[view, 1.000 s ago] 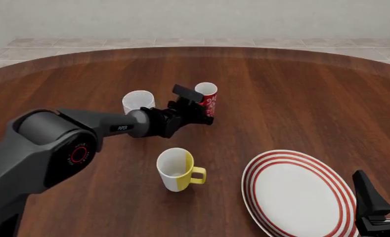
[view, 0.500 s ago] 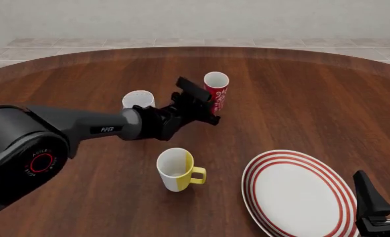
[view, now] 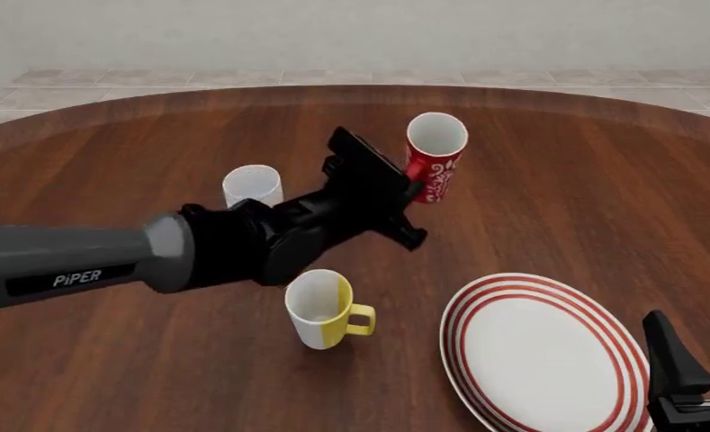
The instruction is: Pick up the red mug and put it on the plate
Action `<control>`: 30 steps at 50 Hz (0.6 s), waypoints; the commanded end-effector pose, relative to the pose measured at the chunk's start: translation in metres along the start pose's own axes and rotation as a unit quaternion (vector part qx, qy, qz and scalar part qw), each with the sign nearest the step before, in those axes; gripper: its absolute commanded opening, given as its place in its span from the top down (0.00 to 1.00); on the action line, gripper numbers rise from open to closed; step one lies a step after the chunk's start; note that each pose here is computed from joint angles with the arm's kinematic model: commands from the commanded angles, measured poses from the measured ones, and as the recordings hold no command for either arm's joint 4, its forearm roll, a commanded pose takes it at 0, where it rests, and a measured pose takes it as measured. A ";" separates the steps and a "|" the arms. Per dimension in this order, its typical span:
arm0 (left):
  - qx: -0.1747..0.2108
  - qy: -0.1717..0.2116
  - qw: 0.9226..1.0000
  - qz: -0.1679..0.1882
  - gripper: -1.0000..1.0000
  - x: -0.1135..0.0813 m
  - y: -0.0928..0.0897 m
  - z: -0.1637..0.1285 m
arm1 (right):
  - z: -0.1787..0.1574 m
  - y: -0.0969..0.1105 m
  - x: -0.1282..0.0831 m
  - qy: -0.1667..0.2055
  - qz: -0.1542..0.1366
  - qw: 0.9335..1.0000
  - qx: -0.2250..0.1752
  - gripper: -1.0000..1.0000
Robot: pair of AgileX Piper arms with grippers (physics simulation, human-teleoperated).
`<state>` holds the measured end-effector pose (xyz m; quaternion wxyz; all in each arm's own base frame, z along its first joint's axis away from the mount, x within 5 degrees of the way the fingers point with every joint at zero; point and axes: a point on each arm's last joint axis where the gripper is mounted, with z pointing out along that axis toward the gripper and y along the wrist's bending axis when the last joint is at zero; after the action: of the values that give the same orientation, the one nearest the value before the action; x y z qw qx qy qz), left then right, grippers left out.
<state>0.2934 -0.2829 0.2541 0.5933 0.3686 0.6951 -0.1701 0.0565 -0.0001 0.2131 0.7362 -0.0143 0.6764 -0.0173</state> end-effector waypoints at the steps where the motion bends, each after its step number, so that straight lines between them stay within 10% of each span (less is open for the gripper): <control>1: 0.023 -0.021 0.999 0.012 1.00 -0.020 -0.017 -0.039 | 0.000 0.000 0.000 -0.001 -0.001 1.000 -0.001 0.00; 30: 0.083 -0.048 0.995 -0.017 1.00 -0.047 -0.053 -0.084 | 0.000 0.000 0.000 -0.003 0.000 1.000 -0.001 0.00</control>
<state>0.2159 -0.2747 0.2978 0.5917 0.3918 0.6657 -0.2308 0.0563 -0.0001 0.2134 0.7376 -0.0152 0.6748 -0.0174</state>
